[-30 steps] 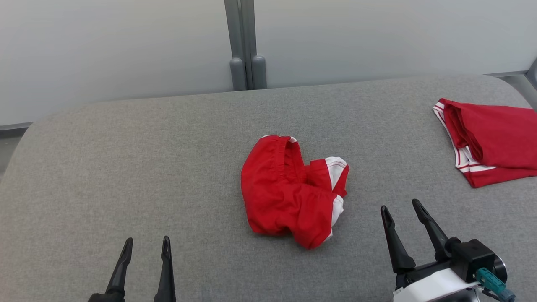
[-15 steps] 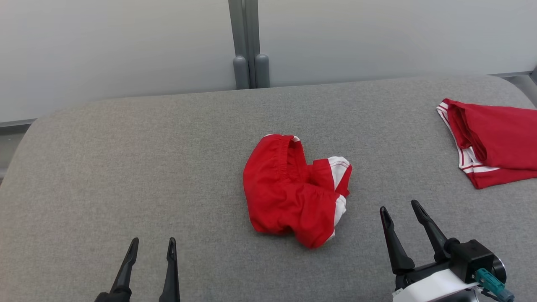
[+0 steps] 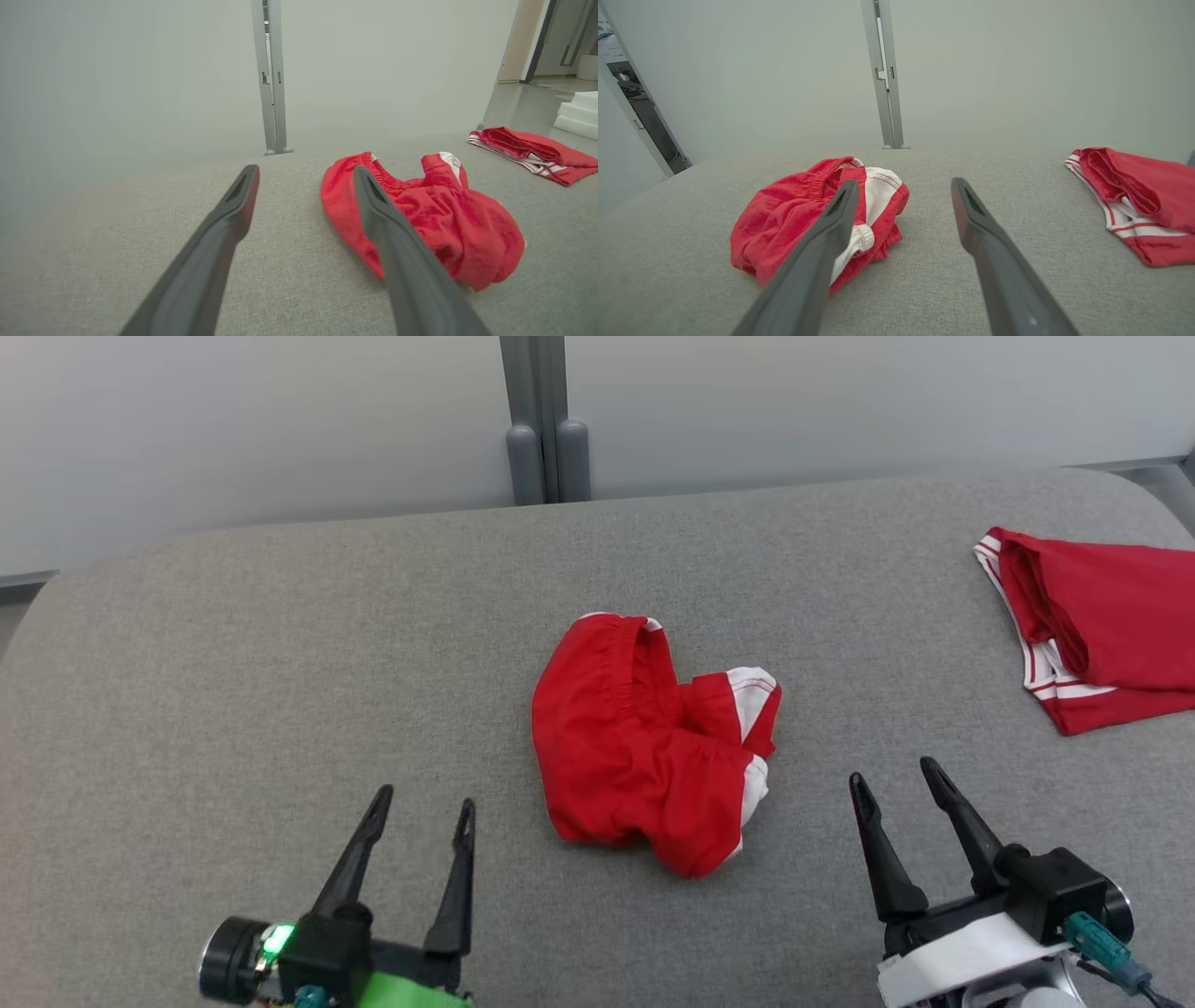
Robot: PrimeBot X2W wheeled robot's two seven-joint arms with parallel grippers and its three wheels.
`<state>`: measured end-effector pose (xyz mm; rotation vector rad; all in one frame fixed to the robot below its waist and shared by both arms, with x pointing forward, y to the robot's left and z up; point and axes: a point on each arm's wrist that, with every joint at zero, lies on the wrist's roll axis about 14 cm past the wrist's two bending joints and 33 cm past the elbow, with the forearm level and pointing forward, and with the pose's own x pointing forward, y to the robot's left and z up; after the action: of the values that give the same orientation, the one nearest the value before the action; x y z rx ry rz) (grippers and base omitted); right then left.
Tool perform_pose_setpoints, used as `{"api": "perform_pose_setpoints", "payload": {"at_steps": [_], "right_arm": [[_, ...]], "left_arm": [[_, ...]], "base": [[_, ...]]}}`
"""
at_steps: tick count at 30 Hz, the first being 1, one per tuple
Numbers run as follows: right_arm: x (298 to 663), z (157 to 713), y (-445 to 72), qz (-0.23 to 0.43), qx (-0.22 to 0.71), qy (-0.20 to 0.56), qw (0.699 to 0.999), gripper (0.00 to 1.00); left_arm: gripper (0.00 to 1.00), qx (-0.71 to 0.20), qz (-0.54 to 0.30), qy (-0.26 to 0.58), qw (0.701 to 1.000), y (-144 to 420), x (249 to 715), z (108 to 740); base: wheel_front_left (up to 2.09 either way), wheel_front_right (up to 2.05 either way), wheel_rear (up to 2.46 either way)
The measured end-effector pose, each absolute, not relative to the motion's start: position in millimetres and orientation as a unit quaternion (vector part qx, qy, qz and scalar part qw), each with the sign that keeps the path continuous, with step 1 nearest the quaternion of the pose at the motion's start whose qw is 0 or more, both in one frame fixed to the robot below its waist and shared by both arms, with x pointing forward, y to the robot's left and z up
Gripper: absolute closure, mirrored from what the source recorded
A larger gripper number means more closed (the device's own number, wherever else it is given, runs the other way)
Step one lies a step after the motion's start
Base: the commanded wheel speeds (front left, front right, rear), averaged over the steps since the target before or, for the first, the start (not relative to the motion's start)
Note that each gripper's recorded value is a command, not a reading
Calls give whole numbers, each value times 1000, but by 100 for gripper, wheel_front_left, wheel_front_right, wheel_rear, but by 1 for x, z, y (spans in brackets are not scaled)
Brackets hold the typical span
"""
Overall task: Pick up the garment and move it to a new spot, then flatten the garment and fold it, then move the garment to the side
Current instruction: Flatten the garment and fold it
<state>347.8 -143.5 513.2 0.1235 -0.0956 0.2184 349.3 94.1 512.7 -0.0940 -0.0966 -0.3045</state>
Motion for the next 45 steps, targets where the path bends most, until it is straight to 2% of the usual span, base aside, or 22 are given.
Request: {"api": "perform_pose_setpoints", "payload": {"at_steps": [6, 9, 15, 19, 22, 26, 32, 37, 38, 39, 40, 45], "right_arm": [[367, 511, -151, 102, 54, -45, 992, 0], [373, 505, -155, 97, 54, -36, 993, 0], [375, 501, -176, 65, 52, -30, 996, 0], [371, 497, -189, 45, 50, -24, 997, 0], [367, 495, -196, 33, 48, -19, 998, 0], [366, 493, -202, 22, 47, -15, 999, 0], [366, 485, -204, 14, 49, -4, 999, 0], [367, 483, -207, 11, 48, -1, 999, 0], [369, 483, -207, 11, 49, 0, 999, 0], [371, 483, -207, 11, 49, -2, 999, 0], [373, 484, -207, 12, 49, -3, 999, 0], [380, 486, -201, 21, 54, -8, 998, 0]], "left_arm": [[0, 1, -279, -77, 957, 21, 374, 526], [0, 30, -350, -80, 933, -17, 379, 521], [0, 99, -505, -60, 855, -93, 369, 508], [0, 149, -566, 2, 811, -118, 360, 478], [0, 181, -581, 35, 793, -128, 365, 466], [0, 211, -580, 46, 785, -138, 383, 464], [0, 299, -561, 191, 748, -112, 389, 394], [0, 320, -557, 233, 730, -99, 389, 381], [22, 318, -558, 239, 729, -98, 388, 380], [89, 319, -559, 240, 727, -96, 388, 380], [100, 319, -559, 241, 726, -95, 388, 380], [100, 306, -575, 216, 727, -95, 384, 391]], "base": [[0, 0, 0], [0, 0, 0], [0, 0, 0], [0, 0, 0], [0, 0, 0], [0, 0, 0], [0, 0, 0], [0, 0, 0], [0, 0, 0], [0, 0, 0], [0, 0, 0], [0, 0, 0]]}}
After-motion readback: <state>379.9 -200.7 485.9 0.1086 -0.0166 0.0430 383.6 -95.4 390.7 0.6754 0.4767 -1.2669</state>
